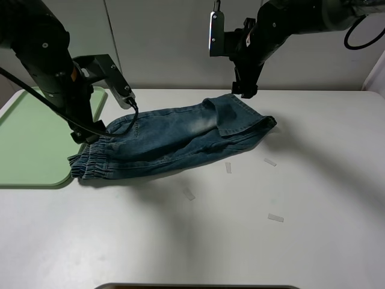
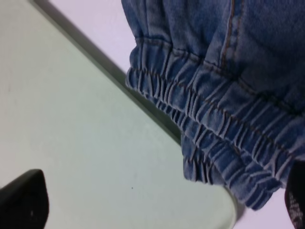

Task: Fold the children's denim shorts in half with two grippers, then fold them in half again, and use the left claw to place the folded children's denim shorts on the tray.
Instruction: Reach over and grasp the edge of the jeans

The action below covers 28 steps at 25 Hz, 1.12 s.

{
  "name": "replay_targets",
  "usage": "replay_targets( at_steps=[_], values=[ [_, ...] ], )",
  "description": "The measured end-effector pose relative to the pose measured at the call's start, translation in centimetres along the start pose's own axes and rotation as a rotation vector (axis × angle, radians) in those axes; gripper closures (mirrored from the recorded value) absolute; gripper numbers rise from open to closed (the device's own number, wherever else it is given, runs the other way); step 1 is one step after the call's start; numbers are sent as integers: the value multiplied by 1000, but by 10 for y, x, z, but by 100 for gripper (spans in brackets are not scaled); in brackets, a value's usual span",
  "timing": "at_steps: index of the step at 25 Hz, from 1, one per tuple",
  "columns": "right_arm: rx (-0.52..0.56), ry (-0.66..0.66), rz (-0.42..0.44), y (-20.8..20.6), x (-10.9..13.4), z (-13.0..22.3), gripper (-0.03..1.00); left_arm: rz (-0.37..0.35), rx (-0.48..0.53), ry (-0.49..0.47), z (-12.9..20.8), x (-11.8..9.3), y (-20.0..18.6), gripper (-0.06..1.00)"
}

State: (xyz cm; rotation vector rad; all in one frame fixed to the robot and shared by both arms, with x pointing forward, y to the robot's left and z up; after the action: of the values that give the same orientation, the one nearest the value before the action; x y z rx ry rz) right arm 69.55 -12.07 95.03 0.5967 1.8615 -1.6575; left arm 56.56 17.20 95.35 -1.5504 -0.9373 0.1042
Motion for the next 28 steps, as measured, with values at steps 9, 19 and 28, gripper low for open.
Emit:
replay_targets(
  at_steps=[9, 19, 28],
  values=[
    [10, 160, 13, -21, -10, 2, 27, -3, 65, -9, 8, 2, -5, -5],
    [70, 574, -75, -71, -12, 10, 27, -43, 130, -270, 36, 22, -77, -4],
    [78, 818, -197, -139, -6, 4, 27, -95, -80, -496, 71, 37, -169, -4]
  ],
)
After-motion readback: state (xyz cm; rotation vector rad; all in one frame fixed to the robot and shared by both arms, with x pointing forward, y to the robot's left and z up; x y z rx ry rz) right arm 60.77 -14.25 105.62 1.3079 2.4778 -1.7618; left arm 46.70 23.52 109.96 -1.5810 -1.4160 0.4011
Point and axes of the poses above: a point on each arm's last joint axis where the gripper is mounted, y pointing out along that axis toward the gripper, x along the wrist's bending axis when the last joint is at zero, z = x × y, the point moved 4 cm from there along y, pointing out along that axis toward the gripper, and after that the axes turned 4 degrees about -y, right-handed, at the moved point
